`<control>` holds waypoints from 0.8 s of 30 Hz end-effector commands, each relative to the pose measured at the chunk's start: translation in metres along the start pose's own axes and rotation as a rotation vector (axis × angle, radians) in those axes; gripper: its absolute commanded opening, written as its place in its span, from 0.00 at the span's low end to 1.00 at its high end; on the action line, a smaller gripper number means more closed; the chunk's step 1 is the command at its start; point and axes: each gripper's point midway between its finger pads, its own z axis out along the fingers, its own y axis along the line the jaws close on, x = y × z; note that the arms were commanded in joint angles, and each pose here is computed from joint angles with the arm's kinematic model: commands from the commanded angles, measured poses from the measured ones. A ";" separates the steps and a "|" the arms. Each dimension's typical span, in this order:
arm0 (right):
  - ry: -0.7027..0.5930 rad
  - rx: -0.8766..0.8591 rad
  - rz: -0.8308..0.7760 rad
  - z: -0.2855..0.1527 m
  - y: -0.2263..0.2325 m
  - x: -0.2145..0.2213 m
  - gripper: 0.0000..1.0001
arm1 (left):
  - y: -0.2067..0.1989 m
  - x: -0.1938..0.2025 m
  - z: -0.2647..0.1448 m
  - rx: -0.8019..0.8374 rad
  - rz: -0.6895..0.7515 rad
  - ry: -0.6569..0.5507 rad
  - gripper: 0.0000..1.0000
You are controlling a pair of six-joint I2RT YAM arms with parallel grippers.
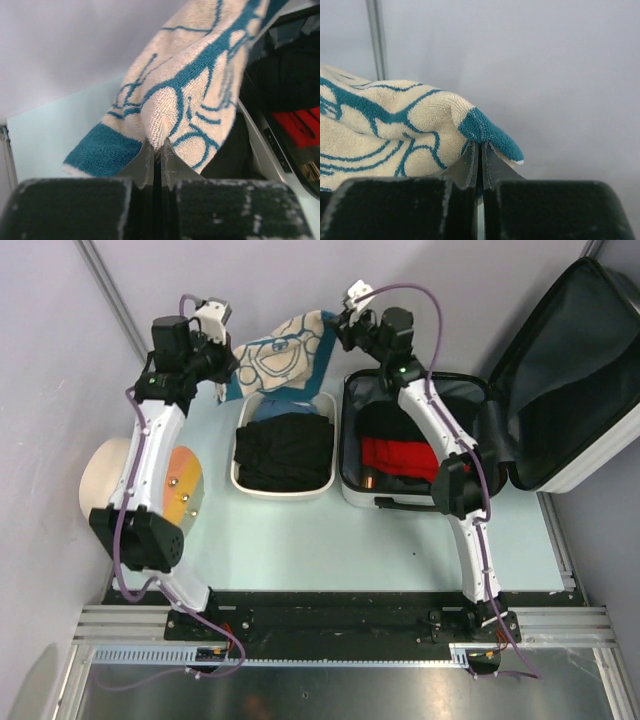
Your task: Open, take out, and arrange the luggage
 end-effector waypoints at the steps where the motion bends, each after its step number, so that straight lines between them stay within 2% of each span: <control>1: -0.133 -0.017 0.002 0.019 0.022 0.000 0.00 | -0.014 0.001 -0.040 -0.007 0.067 -0.038 0.00; 3: -0.092 -0.050 0.021 0.026 0.043 0.034 0.00 | -0.024 0.023 -0.042 0.012 0.051 0.002 0.00; 4: -0.048 -0.066 0.035 0.026 0.052 0.059 0.00 | -0.031 0.058 -0.035 0.033 0.029 0.074 0.00; 6: 0.022 -0.089 0.032 0.026 0.067 0.100 0.00 | -0.056 0.089 -0.027 0.078 0.047 0.137 0.00; 7: 0.069 -0.095 0.040 0.023 0.072 0.124 0.00 | -0.067 0.127 -0.021 0.091 0.061 0.220 0.00; 9: 0.131 -0.108 0.041 0.019 0.079 0.152 0.00 | -0.094 0.160 -0.010 0.125 0.093 0.292 0.00; 12: 0.206 -0.107 0.046 0.010 0.080 0.183 0.00 | -0.115 0.207 0.006 0.143 0.044 0.398 0.00; 15: 0.242 -0.103 0.055 0.004 0.074 0.193 0.07 | -0.129 0.230 0.017 0.191 -0.047 0.459 0.00; 17: 0.253 -0.113 0.057 0.002 0.075 0.194 0.27 | -0.135 0.233 0.020 0.213 -0.078 0.470 0.03; 18: 0.251 -0.114 0.054 0.001 0.074 0.189 0.36 | -0.139 0.234 0.021 0.228 -0.100 0.475 0.08; 19: 0.250 -0.124 0.053 0.000 0.074 0.184 0.50 | -0.141 0.231 0.021 0.244 -0.104 0.468 0.19; 20: 0.260 -0.133 0.059 -0.002 0.074 0.183 0.57 | -0.143 0.227 0.018 0.255 -0.102 0.458 0.25; 21: 0.261 -0.135 0.063 -0.004 0.074 0.178 0.64 | -0.144 0.222 0.016 0.264 -0.094 0.443 0.37; 22: 0.242 -0.140 0.069 -0.005 0.071 0.162 0.71 | -0.147 0.209 0.008 0.291 -0.092 0.408 0.55; 24: 0.231 -0.141 0.085 -0.007 0.068 0.146 0.76 | -0.150 0.195 -0.001 0.323 -0.094 0.370 0.80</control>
